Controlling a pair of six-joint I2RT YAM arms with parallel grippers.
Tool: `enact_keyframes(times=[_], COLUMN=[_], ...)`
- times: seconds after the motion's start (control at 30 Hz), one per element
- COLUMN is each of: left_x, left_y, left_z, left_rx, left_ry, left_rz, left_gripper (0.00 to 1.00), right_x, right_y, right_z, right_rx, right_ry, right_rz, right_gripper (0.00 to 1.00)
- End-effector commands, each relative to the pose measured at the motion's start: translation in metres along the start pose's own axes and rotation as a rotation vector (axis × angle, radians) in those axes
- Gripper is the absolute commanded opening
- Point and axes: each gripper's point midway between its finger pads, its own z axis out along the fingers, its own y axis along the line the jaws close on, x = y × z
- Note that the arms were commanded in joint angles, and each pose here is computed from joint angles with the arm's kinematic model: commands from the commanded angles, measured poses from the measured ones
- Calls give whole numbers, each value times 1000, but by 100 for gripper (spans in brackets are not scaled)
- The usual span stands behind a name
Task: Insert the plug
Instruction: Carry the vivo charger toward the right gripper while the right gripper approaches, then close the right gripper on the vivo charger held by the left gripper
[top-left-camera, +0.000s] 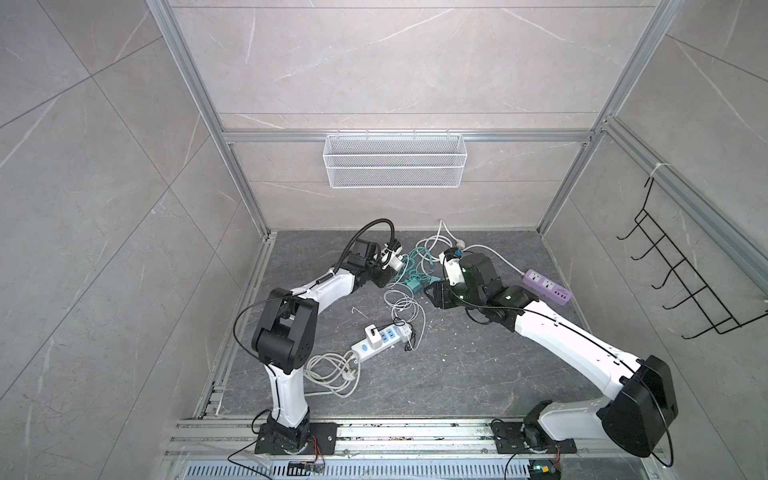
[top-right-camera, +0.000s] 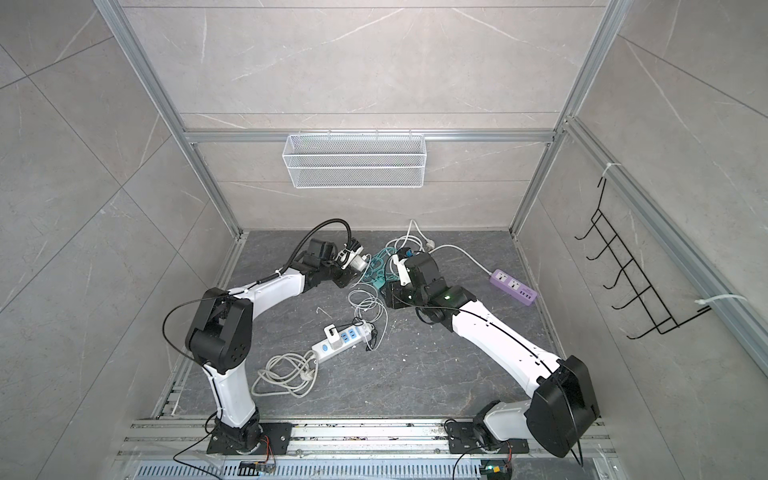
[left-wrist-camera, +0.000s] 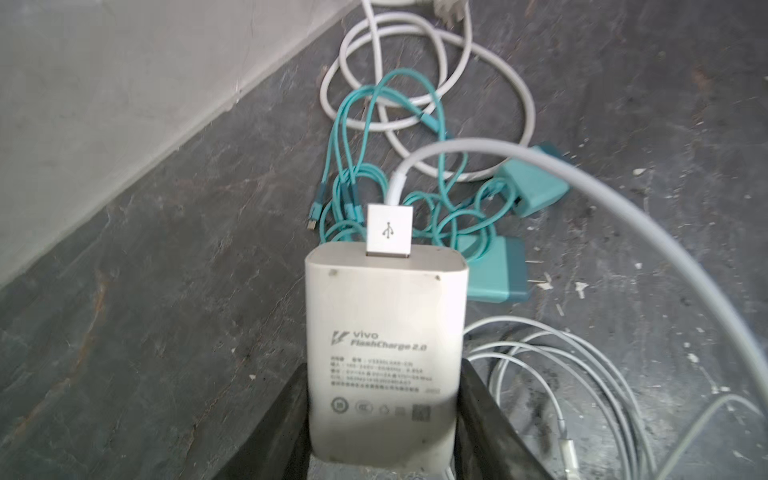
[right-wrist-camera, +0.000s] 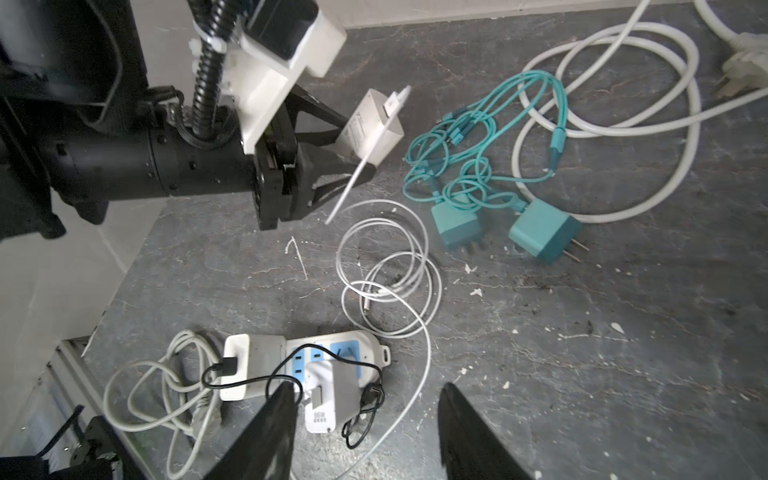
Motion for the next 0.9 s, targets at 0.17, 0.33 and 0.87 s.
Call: enact_keyframes(times=[0.17, 0.33, 0.87], left_x=[-47, -52, -53], left_y=[-21, -49, -86], left_z=[-54, -74, -117], left_rx=[5, 27, 83], left_ry=[-240, -349, -433], left_rz=[52, 106, 155], left_gripper=[23, 24, 24], right_x=[-33, -41, -63], right_y=[18, 24, 34], right_z=[-12, -9, 18], right_rx=[-71, -93, -149], right_ry=[-78, -87, -68], right_rz=[44, 57, 77], right_gripper=[57, 57, 57])
